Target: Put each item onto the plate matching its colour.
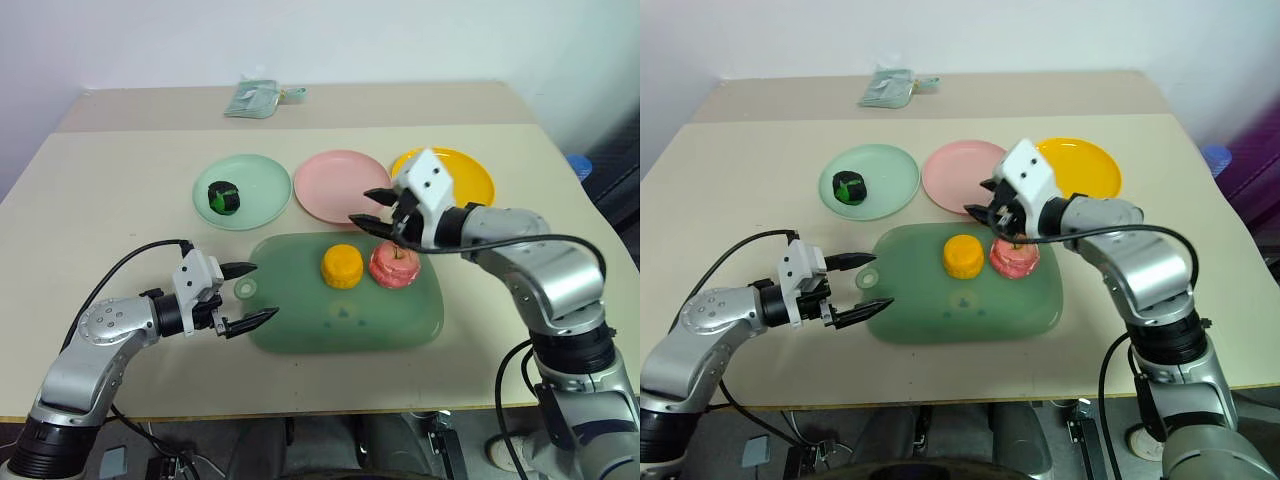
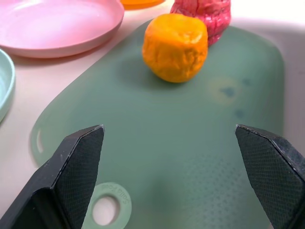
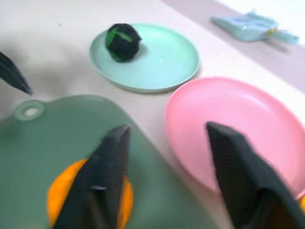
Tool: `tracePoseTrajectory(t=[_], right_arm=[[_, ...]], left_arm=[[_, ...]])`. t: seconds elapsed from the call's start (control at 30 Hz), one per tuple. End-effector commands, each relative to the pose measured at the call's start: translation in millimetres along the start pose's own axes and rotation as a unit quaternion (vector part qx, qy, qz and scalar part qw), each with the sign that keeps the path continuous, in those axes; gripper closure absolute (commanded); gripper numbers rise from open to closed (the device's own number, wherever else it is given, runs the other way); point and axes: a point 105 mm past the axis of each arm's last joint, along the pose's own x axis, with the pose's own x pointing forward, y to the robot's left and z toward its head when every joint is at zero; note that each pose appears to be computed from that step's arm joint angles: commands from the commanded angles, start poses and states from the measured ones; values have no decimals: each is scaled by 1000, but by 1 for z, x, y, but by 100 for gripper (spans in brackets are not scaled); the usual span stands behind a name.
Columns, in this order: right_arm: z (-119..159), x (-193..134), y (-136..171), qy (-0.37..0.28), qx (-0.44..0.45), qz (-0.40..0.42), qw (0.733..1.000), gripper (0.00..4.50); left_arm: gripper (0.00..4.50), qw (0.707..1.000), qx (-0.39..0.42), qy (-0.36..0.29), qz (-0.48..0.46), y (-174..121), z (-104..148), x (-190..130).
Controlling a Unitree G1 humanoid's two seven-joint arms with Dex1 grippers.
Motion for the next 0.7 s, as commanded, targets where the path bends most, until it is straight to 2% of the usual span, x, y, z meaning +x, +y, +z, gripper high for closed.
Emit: tracePoseTrajectory(t=[0.03, 0.2, 0.43, 0.53, 0.6, 0.67, 0.7], right_arm=[[-4, 9, 31, 11, -15, 56, 998, 3], [-30, 26, 30, 73, -62, 15, 995, 3], [-53, 30, 19, 124, -44, -15, 991, 3], [-55, 31, 20, 124, -30, -14, 992, 3], [-48, 32, 21, 106, -19, -13, 994, 55], [-25, 30, 16, 64, -9, -25, 998, 119], [-13, 27, 13, 42, -3, -29, 999, 119]], left_arm=[[0, 1000, 17, 5, 26, 12, -3, -12], [0, 999, 26, 39, 18, 11, -14, -22], [0, 999, 38, 24, -12, -3, 2, -18], [0, 999, 40, 16, -19, -8, 7, -12], [0, 999, 40, 13, -19, -9, 9, -8], [0, 999, 40, 12, -18, -9, 11, -7], [0, 999, 40, 12, -17, -9, 11, -7]])
